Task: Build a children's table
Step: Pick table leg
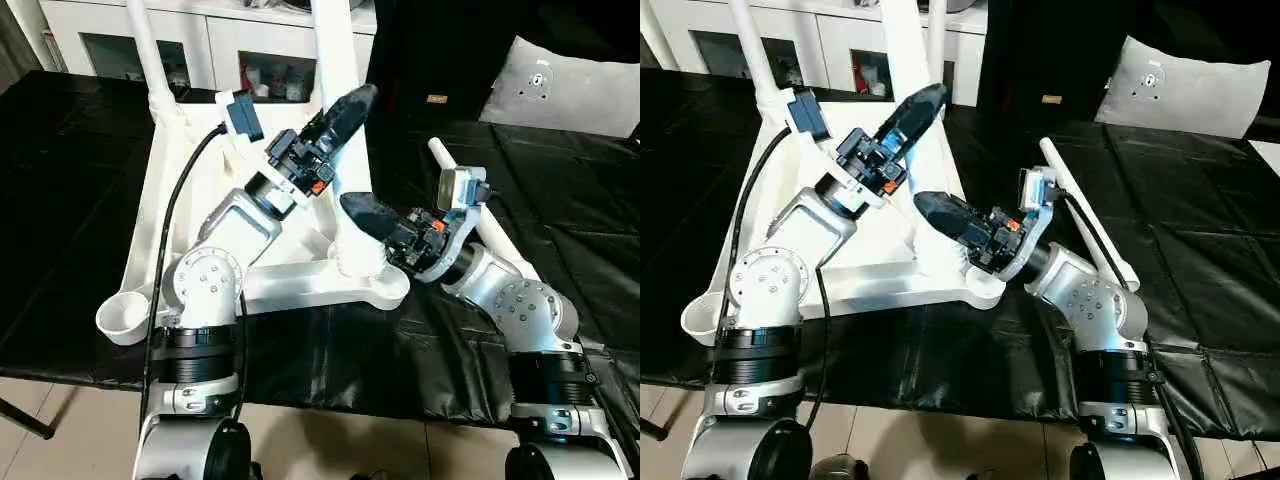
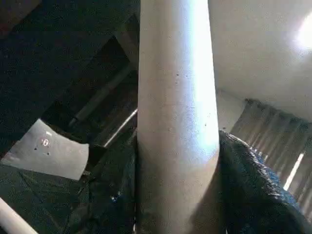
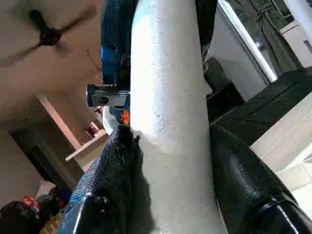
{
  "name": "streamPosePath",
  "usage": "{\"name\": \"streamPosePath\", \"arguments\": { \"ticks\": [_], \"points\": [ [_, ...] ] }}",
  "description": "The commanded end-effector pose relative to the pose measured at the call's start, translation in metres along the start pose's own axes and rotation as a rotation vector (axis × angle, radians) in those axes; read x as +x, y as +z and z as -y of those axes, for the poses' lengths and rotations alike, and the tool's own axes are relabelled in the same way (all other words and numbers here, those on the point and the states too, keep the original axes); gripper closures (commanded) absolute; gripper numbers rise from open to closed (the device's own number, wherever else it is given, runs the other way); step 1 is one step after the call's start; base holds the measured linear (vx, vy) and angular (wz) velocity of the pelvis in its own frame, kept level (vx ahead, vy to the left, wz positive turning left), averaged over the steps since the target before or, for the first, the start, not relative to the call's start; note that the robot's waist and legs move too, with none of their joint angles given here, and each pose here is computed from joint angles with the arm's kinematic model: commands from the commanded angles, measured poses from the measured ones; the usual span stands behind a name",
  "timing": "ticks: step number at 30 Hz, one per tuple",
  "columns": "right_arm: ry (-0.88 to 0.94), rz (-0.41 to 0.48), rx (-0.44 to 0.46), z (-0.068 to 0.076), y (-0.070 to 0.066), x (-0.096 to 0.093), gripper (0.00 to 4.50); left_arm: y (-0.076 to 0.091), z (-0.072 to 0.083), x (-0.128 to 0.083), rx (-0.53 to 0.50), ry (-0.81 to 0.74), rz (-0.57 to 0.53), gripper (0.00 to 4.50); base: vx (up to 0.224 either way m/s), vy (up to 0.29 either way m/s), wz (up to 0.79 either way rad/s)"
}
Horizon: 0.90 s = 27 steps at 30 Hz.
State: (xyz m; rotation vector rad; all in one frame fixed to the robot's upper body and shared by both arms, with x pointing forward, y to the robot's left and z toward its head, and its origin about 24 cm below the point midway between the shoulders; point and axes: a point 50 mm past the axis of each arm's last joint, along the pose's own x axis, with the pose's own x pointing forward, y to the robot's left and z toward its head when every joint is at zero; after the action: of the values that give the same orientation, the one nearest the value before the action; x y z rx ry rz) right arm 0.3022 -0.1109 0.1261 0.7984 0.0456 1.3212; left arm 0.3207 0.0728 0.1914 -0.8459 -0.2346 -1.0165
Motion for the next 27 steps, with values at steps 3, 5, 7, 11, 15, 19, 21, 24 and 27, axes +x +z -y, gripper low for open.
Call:
{"name": "streamPosePath", "arguments": {
  "ticks": [3,5,7,11,15,19,21,24,27],
  "points": [
    [-0.079,-0.028,-0.067,0.003,0.005,-0.001,2.59,0.0,0.007,0.008,0.014,-0.042,-0.016,2.62,0.0,0.0,0.0],
    [-0.155,-0.022,-0.097,0.01,0.007,-0.001,2.03,0.001,0.005,0.008,0.037,-0.027,-0.021,2.62,0.0,0.0,0.0],
    [-0.264,-0.044,-0.187,0.018,0.013,-0.001,1.89,0.003,0.001,0.007,0.132,0.018,-0.054,2.63,0.0,0.0,0.0],
    [-0.322,-0.084,-0.37,0.019,0.02,0.005,1.44,0.0,-0.007,0.007,0.349,0.101,-0.147,2.65,0.0,0.0,0.0],
    [-0.379,-0.117,-0.483,0.018,0.022,0.013,1.17,-0.004,-0.008,0.009,0.518,0.136,-0.198,2.65,0.0,0.0,0.0],
    [-0.434,-0.299,-0.596,0.022,0.003,0.023,0.85,-0.006,-0.006,0.018,0.761,0.211,-0.179,2.65,0.0,0.0,0.0],
    [-0.485,-0.325,-0.605,0.028,-0.004,0.027,0.77,-0.004,-0.007,0.021,0.802,0.274,-0.135,2.65,0.0,0.0,0.0],
    [-0.539,-0.295,-0.591,0.032,-0.007,0.032,0.77,-0.002,-0.007,0.023,0.833,0.313,-0.105,2.65,0.0,0.0,0.0],
    [-0.606,-0.159,-0.537,0.034,-0.006,0.043,0.77,-0.007,-0.007,0.023,0.868,0.315,-0.123,2.65,0.0,0.0,0.0]
  ]
}}
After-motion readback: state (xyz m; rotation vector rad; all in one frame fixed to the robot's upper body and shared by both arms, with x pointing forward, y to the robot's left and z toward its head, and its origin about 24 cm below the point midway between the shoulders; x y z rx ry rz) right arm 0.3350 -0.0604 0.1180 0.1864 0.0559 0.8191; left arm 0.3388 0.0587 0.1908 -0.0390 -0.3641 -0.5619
